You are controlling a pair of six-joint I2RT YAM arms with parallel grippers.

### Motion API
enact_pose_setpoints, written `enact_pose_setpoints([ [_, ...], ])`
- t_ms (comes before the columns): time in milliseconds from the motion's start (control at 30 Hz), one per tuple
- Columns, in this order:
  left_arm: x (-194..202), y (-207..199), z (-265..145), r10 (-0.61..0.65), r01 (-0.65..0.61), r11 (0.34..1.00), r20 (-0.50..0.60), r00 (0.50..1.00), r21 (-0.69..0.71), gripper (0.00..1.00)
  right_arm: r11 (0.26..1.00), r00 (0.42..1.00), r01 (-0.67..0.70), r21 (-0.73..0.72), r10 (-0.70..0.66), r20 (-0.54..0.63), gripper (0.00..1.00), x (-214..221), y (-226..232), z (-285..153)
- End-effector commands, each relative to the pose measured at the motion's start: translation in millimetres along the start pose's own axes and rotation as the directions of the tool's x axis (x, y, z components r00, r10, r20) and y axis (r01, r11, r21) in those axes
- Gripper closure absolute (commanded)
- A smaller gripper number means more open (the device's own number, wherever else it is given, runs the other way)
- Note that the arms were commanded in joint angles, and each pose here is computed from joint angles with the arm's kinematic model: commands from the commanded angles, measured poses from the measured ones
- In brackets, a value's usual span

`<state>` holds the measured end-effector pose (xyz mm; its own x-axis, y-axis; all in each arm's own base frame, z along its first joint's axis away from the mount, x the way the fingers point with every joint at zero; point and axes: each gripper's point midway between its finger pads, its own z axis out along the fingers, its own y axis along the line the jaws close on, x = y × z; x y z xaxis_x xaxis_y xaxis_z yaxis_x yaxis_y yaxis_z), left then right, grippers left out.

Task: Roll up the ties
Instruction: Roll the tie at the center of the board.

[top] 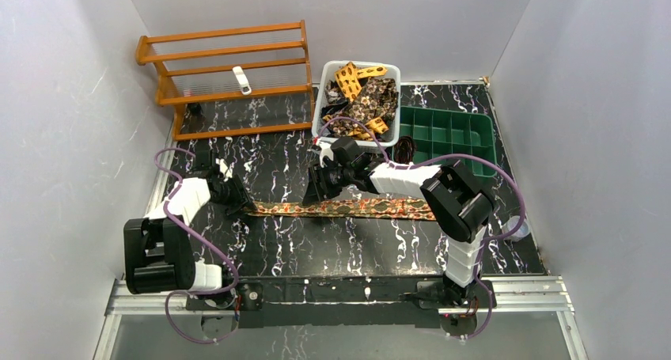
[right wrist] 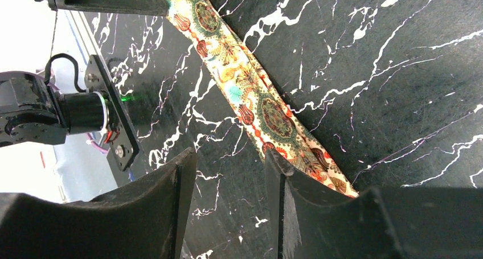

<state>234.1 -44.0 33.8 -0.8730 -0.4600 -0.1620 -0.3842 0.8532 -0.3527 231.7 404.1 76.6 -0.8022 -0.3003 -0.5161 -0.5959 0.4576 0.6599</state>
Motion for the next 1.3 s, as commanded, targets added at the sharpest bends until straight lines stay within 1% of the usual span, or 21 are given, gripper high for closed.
enact_pose_setpoints([
  [0, -6, -5, -3, 0.024, -0.024, 1.000, 0.010, 1.000, 0.019, 0.57, 1.000, 1.000, 0.005, -0.023, -0.005, 0.005, 0.45, -5, 12, -6],
  [167, -14, -6, -1, 0.041, -0.042, 0.999, 0.034, 0.999, 0.018, 0.55, 1.000, 1.000, -0.012, -0.026, 0.011, -0.010, 0.46, -2, 12, -5],
  [300, -18, -15, 2, 0.078, -0.080, 0.994, 0.035, 0.996, 0.070, 0.55, 0.999, 0.999, -0.029, -0.034, 0.028, -0.026, 0.46, 2, 13, -5],
  [500, -14, -10, 9, 0.073, -0.073, 0.996, 0.009, 0.997, 0.055, 0.68, 0.999, 0.998, -0.044, -0.032, 0.042, -0.042, 0.47, 6, 12, -5],
  [667, -22, -10, 4, 0.092, -0.094, 0.995, 0.054, 0.994, 0.044, 0.79, 0.998, 0.997, -0.055, -0.036, 0.053, -0.054, 0.48, 5, 13, -3],
  [767, -26, -13, 1, 0.115, -0.119, 0.991, 0.072, 0.991, 0.059, 0.86, 0.998, 0.996, -0.070, -0.006, 0.069, -0.062, 0.49, 4, 8, 0],
  [867, -31, -18, -6, 0.129, -0.137, 0.988, 0.104, 0.986, 0.072, 0.89, 0.996, 0.994, -0.085, 0.032, 0.087, -0.068, 0.52, 2, 2, 2],
  [933, -32, -21, -11, 0.130, -0.141, 0.987, 0.124, 0.984, 0.083, 0.91, 0.995, 0.993, -0.091, 0.042, 0.094, -0.067, 0.55, -3, 2, 5],
  [967, -32, -23, -14, 0.129, -0.142, 0.986, 0.135, 0.982, 0.086, 0.93, 0.995, 0.994, -0.091, 0.044, 0.094, -0.060, 0.58, -7, 4, 8],
  [1100, -34, -25, -23, 0.114, -0.131, 0.987, 0.171, 0.979, 0.090, 0.99, 0.993, 0.994, -0.098, 0.062, 0.101, -0.048, 0.64, -16, 11, 20],
  [1267, -35, -24, -32, 0.107, -0.124, 0.990, 0.201, 0.974, 0.073, 1.00, 0.994, 0.996, -0.089, 0.065, 0.091, -0.025, 0.71, -29, 24, 38],
])
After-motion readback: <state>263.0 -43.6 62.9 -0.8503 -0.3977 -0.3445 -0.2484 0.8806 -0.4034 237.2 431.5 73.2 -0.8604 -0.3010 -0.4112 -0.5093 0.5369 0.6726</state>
